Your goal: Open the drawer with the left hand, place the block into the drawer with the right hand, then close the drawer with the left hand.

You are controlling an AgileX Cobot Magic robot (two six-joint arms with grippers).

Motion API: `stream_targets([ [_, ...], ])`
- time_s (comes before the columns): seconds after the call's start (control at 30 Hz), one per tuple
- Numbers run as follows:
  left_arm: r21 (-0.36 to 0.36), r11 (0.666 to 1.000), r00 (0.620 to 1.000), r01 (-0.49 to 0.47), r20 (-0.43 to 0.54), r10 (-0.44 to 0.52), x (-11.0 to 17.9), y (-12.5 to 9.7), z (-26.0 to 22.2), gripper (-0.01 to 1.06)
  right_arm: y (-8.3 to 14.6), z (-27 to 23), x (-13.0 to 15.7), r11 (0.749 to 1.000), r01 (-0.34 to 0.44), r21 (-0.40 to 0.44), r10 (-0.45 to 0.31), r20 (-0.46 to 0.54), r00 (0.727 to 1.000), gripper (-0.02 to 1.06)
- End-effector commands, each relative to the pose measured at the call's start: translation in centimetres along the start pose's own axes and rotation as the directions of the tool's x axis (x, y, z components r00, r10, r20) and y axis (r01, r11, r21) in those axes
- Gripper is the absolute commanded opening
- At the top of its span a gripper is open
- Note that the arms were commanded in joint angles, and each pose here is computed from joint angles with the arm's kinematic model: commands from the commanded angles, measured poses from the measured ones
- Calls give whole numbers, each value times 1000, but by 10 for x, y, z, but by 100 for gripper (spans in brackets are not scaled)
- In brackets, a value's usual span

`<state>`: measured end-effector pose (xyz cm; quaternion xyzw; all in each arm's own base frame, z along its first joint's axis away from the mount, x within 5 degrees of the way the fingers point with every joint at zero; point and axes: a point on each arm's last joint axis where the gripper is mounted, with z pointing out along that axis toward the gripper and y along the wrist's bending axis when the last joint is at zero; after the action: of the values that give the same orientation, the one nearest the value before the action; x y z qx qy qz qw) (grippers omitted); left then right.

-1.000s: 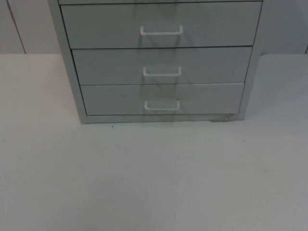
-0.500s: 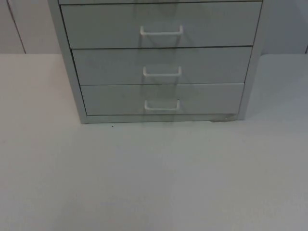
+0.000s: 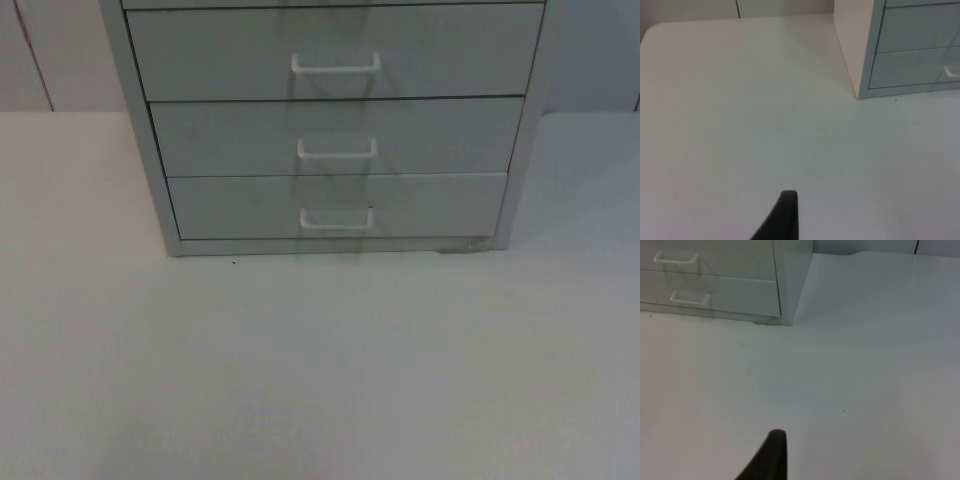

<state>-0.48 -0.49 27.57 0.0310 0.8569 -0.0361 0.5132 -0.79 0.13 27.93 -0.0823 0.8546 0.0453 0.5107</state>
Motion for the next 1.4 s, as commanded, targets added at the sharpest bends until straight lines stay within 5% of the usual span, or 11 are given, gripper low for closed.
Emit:
stream_targets([
  [0.0,7,1000,1000,12,-2,-12,1,-1,0,100,0,0,0,1000,1,1,-1,16,1000,105],
  [0.77,2,1000,1000,9,-2,-9,1,0,0,105,0,0,0,1000,2,3,-2,16,1000,105],
  [1.37,2,1000,1000,9,-2,-9,1,0,0,105,1,1,-1,991,-62,118,60,18,998,105],
])
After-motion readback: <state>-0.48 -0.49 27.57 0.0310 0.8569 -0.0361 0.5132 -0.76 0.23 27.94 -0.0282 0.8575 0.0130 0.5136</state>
